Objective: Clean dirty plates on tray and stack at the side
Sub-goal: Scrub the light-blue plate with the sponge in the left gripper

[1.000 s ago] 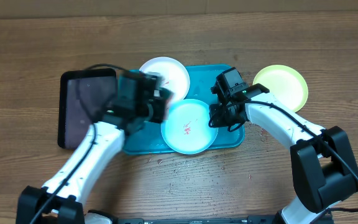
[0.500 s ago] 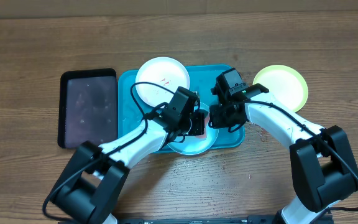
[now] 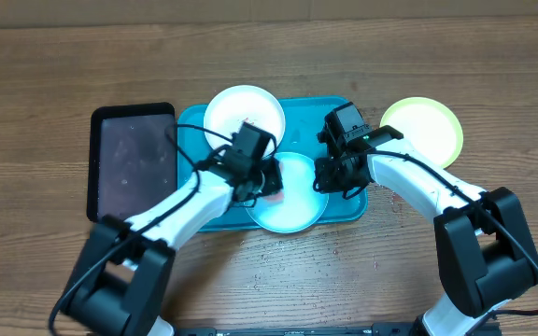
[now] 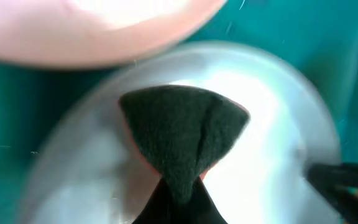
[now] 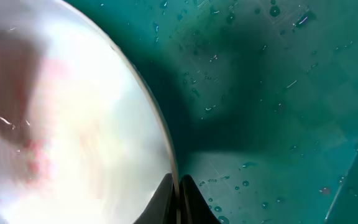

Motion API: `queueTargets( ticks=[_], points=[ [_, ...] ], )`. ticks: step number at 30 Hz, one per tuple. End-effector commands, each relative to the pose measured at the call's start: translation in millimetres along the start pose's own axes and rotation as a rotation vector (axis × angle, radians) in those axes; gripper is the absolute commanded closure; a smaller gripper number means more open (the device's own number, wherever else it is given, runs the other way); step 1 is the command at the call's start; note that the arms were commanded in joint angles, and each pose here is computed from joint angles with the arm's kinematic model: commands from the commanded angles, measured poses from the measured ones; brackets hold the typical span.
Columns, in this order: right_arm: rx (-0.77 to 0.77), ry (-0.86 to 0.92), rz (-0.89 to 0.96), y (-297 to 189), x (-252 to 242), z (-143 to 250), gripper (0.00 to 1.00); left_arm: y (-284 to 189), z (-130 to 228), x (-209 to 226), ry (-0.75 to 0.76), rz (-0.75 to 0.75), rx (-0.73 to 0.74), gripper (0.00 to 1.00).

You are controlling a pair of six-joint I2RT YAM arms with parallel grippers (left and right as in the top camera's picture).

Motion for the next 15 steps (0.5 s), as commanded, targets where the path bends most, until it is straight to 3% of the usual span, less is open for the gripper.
queueTargets(
  ticks=[1, 7, 15],
  points=[
    [-0.02, -0.014, 0.001, -3.1, 1.6, -8.0, 0.96, -23.8, -12.8, -22.7, 0.051, 0.058, -0.086, 0.96],
    [-0.02, -0.014, 0.001, -3.1, 1.7, -8.1, 0.96, -12.0, 6.9, -54.5, 0.133, 0.105, -0.071, 0.96],
    [-0.02, -0.014, 0.001, -3.1, 1.6, -8.0, 0.96, 24.6, 26.9, -37.5, 0.101, 0.04, 0.026, 0.96]
  ],
)
Point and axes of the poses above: each gripper's point midway between its finger pads, its own y axis out along the fingers, its own x axis along the line the jaws close on, z = x × y, the point moved 2 cm from there along -y, back along the fingers, and after that the axes turned 6 degrees about y, right-handed, at the moved point
